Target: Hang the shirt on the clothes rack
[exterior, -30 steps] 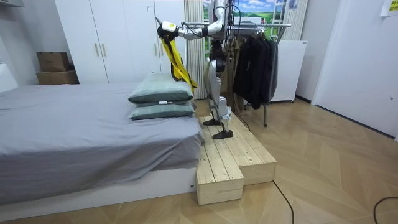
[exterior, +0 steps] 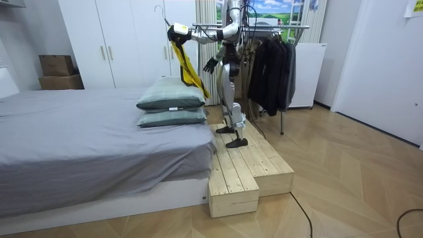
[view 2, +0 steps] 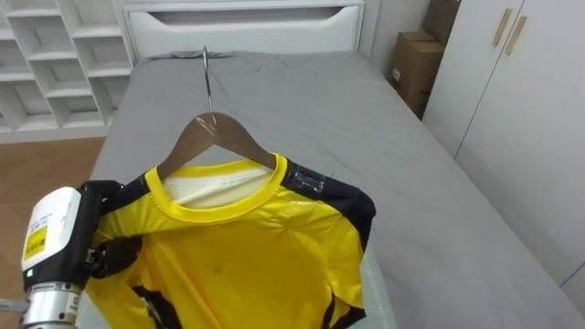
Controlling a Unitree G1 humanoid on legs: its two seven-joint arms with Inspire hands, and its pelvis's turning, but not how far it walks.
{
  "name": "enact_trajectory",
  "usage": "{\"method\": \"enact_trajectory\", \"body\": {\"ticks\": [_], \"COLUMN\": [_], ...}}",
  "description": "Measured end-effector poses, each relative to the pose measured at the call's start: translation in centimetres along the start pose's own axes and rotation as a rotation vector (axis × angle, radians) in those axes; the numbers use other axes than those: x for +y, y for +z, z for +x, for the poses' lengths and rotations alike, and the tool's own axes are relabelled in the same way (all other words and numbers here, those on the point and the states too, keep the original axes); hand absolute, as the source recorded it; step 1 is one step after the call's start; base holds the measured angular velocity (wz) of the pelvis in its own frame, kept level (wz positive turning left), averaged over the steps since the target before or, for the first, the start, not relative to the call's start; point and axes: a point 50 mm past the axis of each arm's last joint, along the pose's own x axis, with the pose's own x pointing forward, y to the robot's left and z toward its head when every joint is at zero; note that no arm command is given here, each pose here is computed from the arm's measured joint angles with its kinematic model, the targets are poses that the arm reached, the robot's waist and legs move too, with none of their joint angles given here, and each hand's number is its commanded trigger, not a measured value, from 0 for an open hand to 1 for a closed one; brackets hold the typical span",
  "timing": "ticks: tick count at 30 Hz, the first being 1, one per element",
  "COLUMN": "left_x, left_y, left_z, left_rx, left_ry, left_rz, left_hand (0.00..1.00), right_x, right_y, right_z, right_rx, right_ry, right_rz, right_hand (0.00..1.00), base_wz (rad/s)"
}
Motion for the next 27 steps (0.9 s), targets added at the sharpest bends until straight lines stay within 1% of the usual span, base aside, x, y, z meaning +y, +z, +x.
{"method": "enact_trajectory", "body": {"ticks": [1,3,7,12,18,24,27], "left_x": [0.0,0.1,0.2,0.1,-0.1,-0.8,-0.7], "left_y": [0.1,0.3,0.6,0.5,0.6,0.9,1.1], "left_z": [0.0,0.1,0.2,-0.2,-0.2,-0.5,-0.5], "left_rx": [-0.003,-0.012,-0.023,-0.018,-0.013,0.006,0.002], "left_ry": [0.001,0.005,0.009,-0.011,-0.016,-0.05,-0.062], "left_rz": [0.0,-0.005,-0.013,-0.015,-0.025,-0.051,-0.044], "left_hand": [1.0,1.0,1.0,1.0,1.0,1.0,1.0], "right_x": [-0.2,-1.0,-1.7,-2.9,-4.2,-3.9,-3.5], "right_y": [0.7,3.0,5.7,9.2,12.8,15.5,16.1], "right_z": [0.0,0.0,-0.4,-1.8,-3.6,-5.8,-6.2], "right_rx": [-0.033,-0.157,-0.305,-0.516,-0.7,-0.856,-0.886], "right_ry": [-0.017,-0.077,-0.135,-0.234,-0.355,-0.389,-0.369], "right_rz": [0.005,0.004,-0.041,-0.127,-0.157,-0.185,-0.191], "right_hand": [0.0,0.0,0.0,0.0,0.0,0.0,0.0], "base_wz": [0.0,0.0,0.0,-0.09,-0.04,0.0,0.0]}}
